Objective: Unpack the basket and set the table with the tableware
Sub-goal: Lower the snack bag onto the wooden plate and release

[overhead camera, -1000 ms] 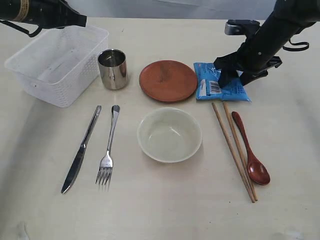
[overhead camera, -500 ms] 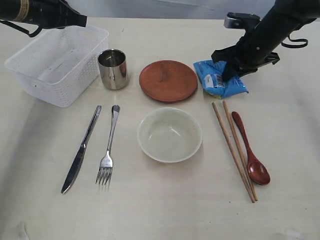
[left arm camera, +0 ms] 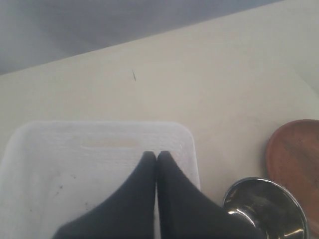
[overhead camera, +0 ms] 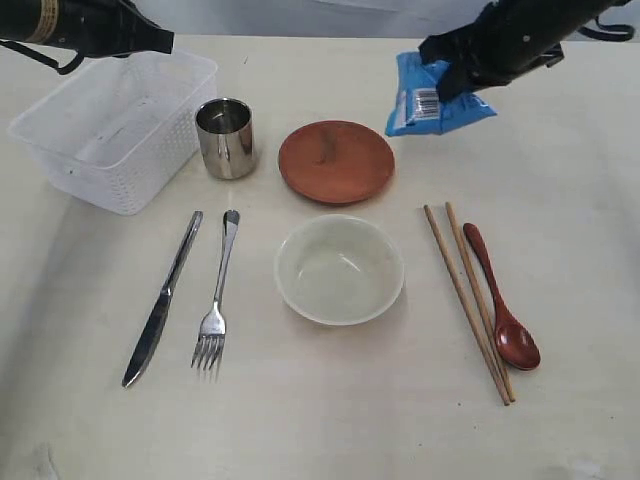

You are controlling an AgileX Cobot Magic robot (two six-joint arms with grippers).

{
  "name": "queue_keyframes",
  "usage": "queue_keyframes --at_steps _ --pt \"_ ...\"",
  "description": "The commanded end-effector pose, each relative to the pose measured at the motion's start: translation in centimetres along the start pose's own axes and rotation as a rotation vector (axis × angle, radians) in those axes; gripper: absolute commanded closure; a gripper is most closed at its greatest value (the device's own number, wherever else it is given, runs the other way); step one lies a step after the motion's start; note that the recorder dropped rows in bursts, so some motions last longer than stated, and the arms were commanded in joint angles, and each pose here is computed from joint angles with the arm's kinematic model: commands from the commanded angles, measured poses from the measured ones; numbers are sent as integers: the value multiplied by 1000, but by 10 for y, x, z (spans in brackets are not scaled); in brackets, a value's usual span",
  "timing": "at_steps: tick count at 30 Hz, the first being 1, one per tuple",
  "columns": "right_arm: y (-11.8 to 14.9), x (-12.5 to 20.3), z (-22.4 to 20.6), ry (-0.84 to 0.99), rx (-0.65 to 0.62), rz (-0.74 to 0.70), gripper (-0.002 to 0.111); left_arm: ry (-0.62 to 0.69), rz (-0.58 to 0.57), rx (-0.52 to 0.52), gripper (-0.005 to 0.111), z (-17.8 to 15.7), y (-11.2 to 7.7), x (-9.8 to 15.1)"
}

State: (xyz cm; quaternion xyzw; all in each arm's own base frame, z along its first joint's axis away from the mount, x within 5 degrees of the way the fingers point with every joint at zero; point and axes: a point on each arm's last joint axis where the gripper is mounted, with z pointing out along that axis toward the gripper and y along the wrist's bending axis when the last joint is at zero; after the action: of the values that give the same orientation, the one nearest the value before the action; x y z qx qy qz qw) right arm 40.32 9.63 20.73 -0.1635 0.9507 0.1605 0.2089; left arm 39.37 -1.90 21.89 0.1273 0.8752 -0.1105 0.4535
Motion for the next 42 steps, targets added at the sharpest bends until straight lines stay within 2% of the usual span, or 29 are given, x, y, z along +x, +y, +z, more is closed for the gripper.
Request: queue_keyframes --at_steps 1,4,9,10,12,13,15,17,28,34,39,42 --pt "37 -8 11 -77 -117 -76 109 -14 -4 0 106 -3 -2 -5" --pt "60 -3 36 -45 -143 -112 109 -14 -4 0 106 -3 -2 -5" --pt "64 9 69 26 -191 -96 107 -14 -9 0 106 -3 -2 -5" --pt "65 9 69 26 -204 -104 102 -14 -9 0 106 -3 -2 -5" --pt "67 9 70 22 -233 -104 82 -14 -9 0 106 -3 -2 -5" --pt "68 10 71 29 -238 -111 68 -14 -9 0 106 -3 -2 -5" --pt "70 11 72 41 -244 -119 55 -14 -9 0 106 -3 -2 -5" --pt "71 13 72 59 -253 -126 51 -14 -9 0 106 -3 -2 -5" --pt "72 17 77 91 -276 -121 51 -14 -9 0 106 -3 -2 -5" --pt "76 20 74 142 -331 -168 51 -14 -9 0 106 -3 -2 -5" --pt "70 12 69 124 -304 -176 51 -14 -6 2 106 -3 -2 -5" --pt "61 7 63 135 -245 -182 48 -13 -6 23 106 -3 -4 -4"
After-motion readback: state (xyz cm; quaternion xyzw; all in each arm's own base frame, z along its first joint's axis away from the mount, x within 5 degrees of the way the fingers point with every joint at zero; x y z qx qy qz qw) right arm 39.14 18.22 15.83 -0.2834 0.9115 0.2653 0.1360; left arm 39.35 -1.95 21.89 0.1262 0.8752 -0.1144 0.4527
